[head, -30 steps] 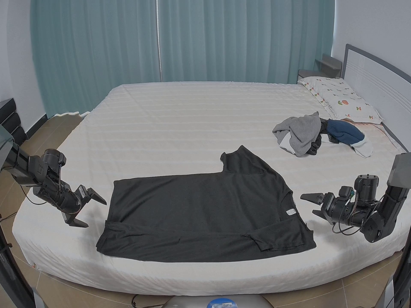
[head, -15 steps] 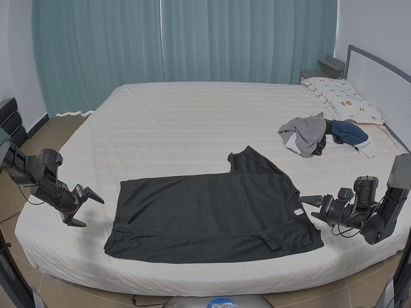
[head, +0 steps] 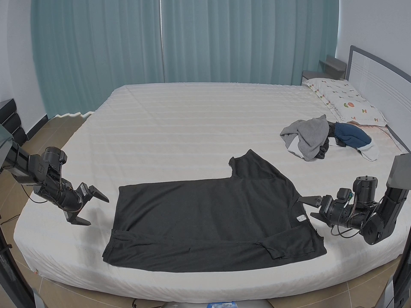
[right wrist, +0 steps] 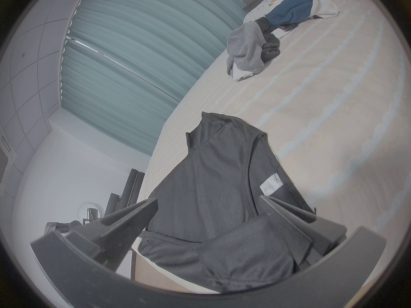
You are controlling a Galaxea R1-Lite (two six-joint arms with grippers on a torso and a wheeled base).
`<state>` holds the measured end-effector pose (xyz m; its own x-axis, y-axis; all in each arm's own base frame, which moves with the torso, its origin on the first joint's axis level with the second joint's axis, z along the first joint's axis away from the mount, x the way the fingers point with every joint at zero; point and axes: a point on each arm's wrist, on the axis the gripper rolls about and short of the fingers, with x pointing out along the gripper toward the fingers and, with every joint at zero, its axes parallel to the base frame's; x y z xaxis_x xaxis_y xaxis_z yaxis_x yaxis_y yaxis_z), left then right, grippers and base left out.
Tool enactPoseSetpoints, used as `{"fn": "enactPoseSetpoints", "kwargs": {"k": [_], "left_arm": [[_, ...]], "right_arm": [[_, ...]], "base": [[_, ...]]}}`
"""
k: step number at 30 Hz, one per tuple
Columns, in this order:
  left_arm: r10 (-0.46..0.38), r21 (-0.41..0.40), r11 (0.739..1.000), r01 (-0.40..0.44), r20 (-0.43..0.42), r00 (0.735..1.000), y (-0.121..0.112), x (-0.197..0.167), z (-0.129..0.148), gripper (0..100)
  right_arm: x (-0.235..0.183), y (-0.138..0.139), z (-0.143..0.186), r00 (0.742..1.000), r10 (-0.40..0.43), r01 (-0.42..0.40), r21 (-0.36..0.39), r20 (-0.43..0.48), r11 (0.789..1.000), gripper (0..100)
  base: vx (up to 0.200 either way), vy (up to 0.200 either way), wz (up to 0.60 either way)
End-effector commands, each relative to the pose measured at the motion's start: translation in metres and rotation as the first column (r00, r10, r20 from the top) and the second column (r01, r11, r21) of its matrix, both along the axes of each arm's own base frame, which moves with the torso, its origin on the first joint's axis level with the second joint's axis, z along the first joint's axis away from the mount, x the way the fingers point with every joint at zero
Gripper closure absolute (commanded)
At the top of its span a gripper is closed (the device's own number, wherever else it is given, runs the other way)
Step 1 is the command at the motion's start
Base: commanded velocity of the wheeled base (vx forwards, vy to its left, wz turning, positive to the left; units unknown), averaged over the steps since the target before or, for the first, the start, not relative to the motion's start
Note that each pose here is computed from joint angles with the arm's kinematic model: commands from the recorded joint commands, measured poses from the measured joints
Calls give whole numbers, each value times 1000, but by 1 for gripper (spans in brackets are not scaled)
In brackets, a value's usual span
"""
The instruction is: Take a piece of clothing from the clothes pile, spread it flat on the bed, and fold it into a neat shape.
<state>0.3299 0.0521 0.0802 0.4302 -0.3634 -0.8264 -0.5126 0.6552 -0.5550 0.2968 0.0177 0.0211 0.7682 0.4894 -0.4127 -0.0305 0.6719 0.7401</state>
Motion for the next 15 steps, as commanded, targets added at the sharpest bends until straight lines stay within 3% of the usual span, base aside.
{"fn": "enactPoseSetpoints", "kwargs": {"k": [1,15], "left_arm": [[-18,6,1000,18,26,1000,-5,7,2,0],[-80,45,996,73,204,976,-15,70,-42,0]], "right_arm": [[0,0,-1,1000,1,-1,0,-3,1000,0],[-1,4,-1,1000,15,-15,0,-6,1000,0]], "base": [[0,0,0],[0,0,0]]}}
